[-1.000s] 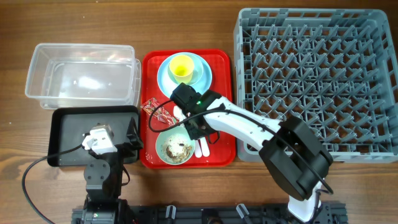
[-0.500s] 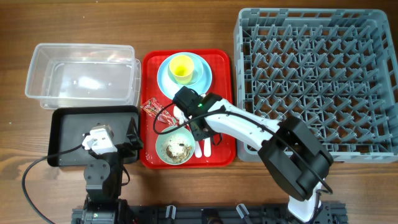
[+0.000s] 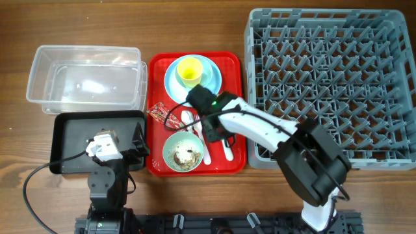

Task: Sort waste into correct bins and load items into the dishwasher rack
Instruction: 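Carry the spoon with the right gripper and insert it upright in the rack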

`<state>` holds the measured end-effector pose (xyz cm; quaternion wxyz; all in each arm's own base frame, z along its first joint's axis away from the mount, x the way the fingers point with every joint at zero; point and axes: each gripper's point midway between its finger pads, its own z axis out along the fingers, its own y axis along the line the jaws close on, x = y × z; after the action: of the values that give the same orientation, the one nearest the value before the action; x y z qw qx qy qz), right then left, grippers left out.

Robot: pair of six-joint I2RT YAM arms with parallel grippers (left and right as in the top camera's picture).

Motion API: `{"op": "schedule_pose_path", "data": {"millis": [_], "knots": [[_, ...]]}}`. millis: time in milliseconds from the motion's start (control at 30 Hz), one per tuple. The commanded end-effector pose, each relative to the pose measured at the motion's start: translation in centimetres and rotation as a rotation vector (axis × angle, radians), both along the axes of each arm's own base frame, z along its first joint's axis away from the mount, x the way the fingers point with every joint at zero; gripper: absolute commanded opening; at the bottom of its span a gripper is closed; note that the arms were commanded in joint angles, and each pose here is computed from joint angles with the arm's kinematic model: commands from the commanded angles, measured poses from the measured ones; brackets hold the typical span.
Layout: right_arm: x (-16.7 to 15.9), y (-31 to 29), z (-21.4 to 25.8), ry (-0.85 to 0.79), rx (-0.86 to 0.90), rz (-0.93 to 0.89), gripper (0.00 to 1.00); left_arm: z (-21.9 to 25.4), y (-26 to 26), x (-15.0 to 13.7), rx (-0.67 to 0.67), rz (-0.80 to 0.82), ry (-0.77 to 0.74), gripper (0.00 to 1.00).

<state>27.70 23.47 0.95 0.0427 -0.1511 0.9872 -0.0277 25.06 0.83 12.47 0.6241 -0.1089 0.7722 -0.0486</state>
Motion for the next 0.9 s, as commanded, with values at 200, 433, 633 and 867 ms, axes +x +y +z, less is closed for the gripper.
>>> {"op": "schedule_pose_path", "data": {"millis": [200,433,633,867], "knots": [[7.4,-2.3,18.1,-0.369,0.351,-0.098,0.07,0.0,0.3,0.0,0.019,0.012,0.0,1.0],[11.3,-12.2,24.1,-0.625,0.239,-0.285,0.06,0.0,0.3,0.0,0.019,0.012,0.0,1.0],[13.5,-15.8,21.2,-0.559,0.206,-0.292,0.07,0.0,0.3,0.0,0.019,0.012,0.0,1.0],[15.4,-17.8,16.3,-0.461,0.165,-0.296,0.09,0.0,0.3,0.0,0.019,0.012,0.0,1.0]]}}
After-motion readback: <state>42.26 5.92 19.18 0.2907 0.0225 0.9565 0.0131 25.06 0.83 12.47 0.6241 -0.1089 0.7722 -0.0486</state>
